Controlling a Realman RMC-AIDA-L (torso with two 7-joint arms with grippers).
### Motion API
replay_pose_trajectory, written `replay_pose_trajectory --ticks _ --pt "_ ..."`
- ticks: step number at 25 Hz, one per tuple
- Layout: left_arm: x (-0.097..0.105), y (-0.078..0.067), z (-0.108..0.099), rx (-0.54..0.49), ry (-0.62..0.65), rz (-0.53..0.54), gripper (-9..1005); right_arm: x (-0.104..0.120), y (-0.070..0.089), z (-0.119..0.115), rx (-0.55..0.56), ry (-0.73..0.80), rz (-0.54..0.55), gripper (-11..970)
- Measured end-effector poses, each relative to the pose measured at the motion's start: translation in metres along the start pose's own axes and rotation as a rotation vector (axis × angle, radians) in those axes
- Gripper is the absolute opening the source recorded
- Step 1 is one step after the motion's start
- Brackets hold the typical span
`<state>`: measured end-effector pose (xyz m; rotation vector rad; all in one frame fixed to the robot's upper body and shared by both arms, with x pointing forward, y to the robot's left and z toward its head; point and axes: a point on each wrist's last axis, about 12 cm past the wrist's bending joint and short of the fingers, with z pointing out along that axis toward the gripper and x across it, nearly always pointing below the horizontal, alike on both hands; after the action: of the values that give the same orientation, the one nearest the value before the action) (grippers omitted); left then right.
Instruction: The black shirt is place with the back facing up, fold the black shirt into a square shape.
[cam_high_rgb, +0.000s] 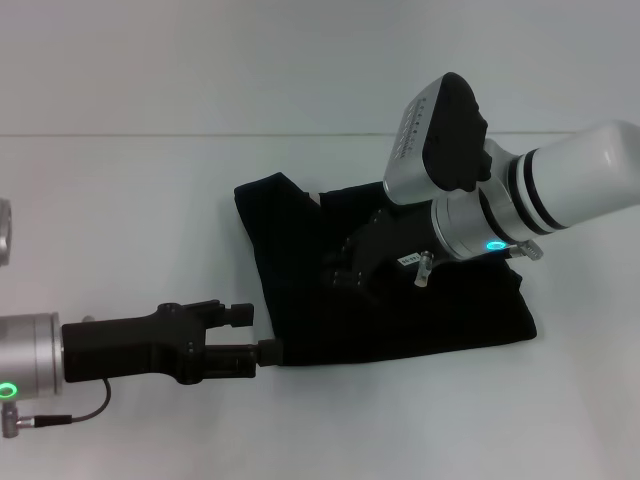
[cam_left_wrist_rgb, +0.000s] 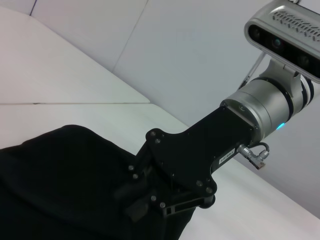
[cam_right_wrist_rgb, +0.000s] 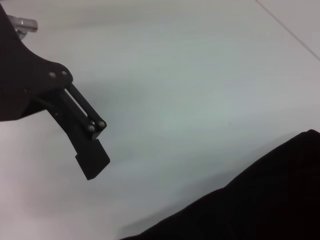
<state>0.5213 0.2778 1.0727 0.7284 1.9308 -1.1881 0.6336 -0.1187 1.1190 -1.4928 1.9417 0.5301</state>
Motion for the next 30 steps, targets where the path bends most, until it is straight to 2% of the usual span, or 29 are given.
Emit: replay_pose_trajectory --ticks 10,14,21,30 --pt "-0.002 0.002 0.003 -0.001 0.001 -0.002 887 -0.002 -0.001 -0.002 0.002 -0.021 0.006 36" --pt "-0.003 0.002 0.004 0.0 0.001 0.0 887 -0.003 -0.005 -0.007 0.033 -0.069 0.039 23" --pt "-0.006 0.002 0.005 0.001 0.002 0.007 886 0.0 -0.024 -0.019 0.161 -0.146 0.141 40" --pt "-0.006 0.003 0.004 0.0 0.002 0.004 886 0.003 -0.017 -0.014 0.126 -0.125 0.13 71"
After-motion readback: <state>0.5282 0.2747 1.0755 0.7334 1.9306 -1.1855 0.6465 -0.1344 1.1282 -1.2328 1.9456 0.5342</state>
